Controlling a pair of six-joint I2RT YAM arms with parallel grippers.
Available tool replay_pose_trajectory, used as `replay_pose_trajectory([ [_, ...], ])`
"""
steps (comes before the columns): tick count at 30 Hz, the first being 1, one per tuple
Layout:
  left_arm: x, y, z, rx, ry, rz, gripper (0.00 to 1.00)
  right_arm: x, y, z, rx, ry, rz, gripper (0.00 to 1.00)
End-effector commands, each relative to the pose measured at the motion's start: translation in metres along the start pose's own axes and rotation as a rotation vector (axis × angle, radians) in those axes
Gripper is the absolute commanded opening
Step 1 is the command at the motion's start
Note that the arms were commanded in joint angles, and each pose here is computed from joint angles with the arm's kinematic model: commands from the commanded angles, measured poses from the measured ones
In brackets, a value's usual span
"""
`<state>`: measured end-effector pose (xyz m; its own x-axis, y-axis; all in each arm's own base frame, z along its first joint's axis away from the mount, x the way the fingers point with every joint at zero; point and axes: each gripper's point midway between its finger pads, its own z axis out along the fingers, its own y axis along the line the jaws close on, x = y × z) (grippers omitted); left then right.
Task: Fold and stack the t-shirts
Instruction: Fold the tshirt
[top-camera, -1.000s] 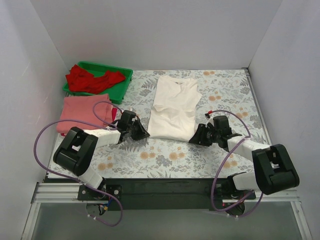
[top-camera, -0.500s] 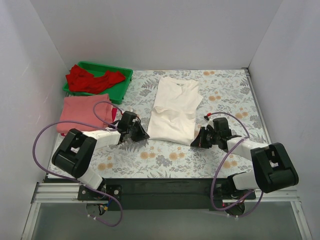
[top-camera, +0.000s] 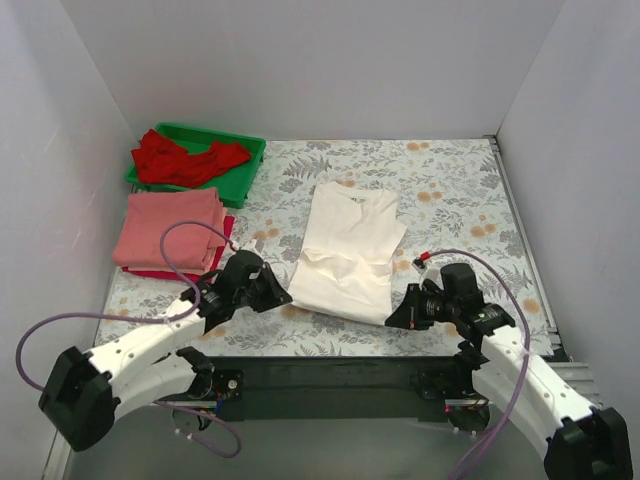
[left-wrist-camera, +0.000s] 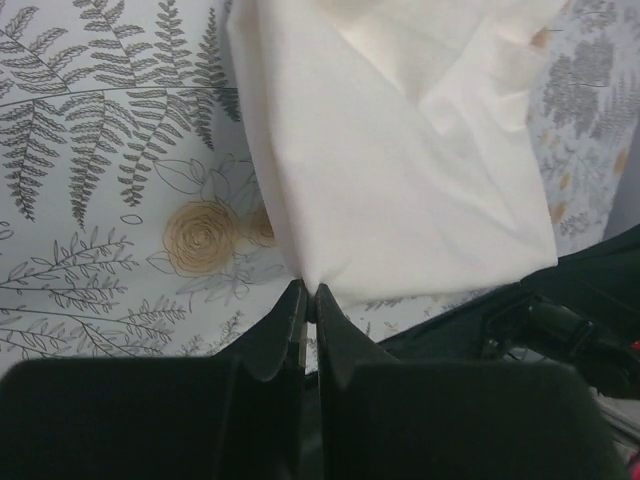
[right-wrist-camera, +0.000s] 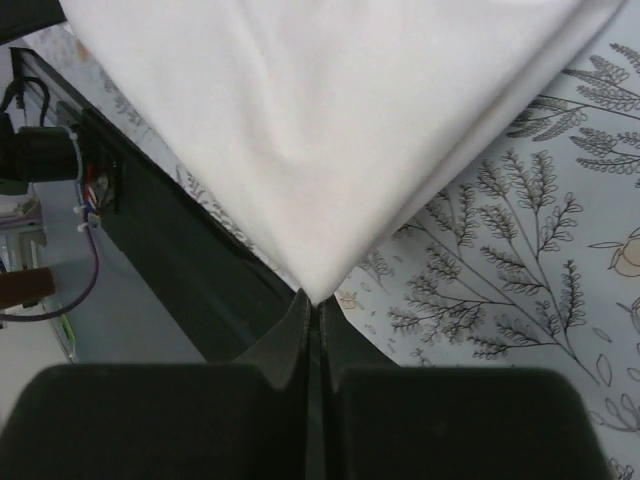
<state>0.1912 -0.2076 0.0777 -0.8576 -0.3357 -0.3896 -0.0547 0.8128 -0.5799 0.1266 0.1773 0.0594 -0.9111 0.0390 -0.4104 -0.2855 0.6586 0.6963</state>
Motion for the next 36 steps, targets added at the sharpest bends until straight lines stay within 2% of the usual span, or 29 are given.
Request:
replay_pose_trajectory([
  [1, -0.004, -0.019, -0.034, 0.069, -0.036, -0.022, 0.0, 0.004, 0.03, -0.03, -0.016, 0.03, 0.022, 0.01],
  [4, -0.018, -0.04, -0.056, 0.163, -0.101, -0.029, 0.0, -0.017, 0.048, -0.047, -0.011, -0.031, -0.042, 0.01],
  [8, -0.047, -0.056, -0.071, 0.177, -0.213, -0.024, 0.0, -0.047, 0.059, -0.056, 0.027, -0.092, -0.091, 0.01],
  [13, -0.093, -0.053, -0.07, 0.03, -0.378, -0.055, 0.0, -0.089, 0.058, -0.058, 0.118, -0.125, -0.13, 0.01],
  [19, -0.136, -0.077, -0.058, -0.047, -0.459, -0.027, 0.0, -0.138, 0.056, -0.063, 0.207, -0.198, -0.144, 0.01],
  [25, -0.174, -0.088, -0.042, -0.098, -0.519, -0.01, 0.0, -0.172, 0.053, -0.068, 0.217, -0.238, -0.142, 0.01],
  [36, -0.229, -0.094, -0.005, -0.08, -0.502, 0.013, 0.0, -0.232, 0.037, -0.057, 0.168, -0.259, -0.112, 0.01],
])
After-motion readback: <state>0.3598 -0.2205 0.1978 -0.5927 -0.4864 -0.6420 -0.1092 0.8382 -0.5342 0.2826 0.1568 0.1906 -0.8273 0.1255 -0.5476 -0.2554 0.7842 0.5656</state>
